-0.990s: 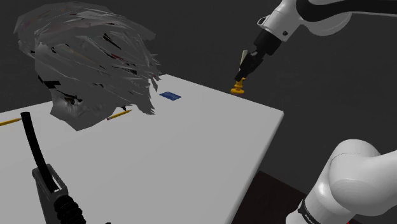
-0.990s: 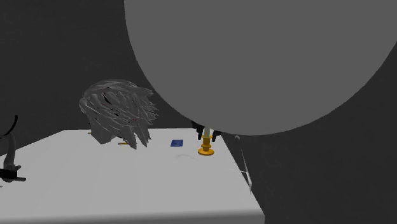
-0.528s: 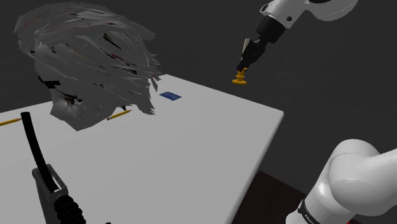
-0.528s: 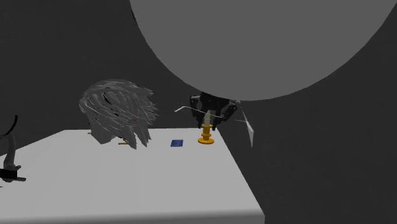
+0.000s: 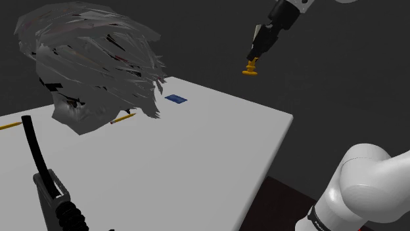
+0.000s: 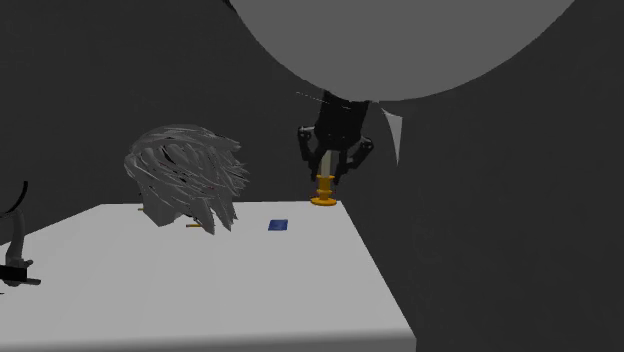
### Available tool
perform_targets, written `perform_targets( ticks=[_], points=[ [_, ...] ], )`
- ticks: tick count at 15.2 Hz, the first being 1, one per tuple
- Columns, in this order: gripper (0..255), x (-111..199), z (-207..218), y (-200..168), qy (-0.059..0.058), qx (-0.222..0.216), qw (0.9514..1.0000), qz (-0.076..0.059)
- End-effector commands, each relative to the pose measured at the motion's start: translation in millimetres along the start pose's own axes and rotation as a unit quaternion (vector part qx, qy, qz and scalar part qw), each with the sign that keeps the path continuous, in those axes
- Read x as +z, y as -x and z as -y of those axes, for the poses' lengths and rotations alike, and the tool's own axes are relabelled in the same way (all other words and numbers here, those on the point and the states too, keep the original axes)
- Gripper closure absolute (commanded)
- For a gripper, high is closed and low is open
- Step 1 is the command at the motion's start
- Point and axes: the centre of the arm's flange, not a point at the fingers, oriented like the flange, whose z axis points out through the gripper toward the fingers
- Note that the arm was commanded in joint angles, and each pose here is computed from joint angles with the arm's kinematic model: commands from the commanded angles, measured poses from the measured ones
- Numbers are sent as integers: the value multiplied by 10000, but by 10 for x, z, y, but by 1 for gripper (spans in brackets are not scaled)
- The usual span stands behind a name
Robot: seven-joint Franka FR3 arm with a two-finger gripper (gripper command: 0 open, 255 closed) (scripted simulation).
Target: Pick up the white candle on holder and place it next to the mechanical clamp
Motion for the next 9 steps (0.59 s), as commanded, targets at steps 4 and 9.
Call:
perform_targets(
  ticks=[4,9],
  points=[
    [255,-247,45,-110,0,0,10000,2],
    [255,-485,91,-215,0,0,10000,2]
  ],
)
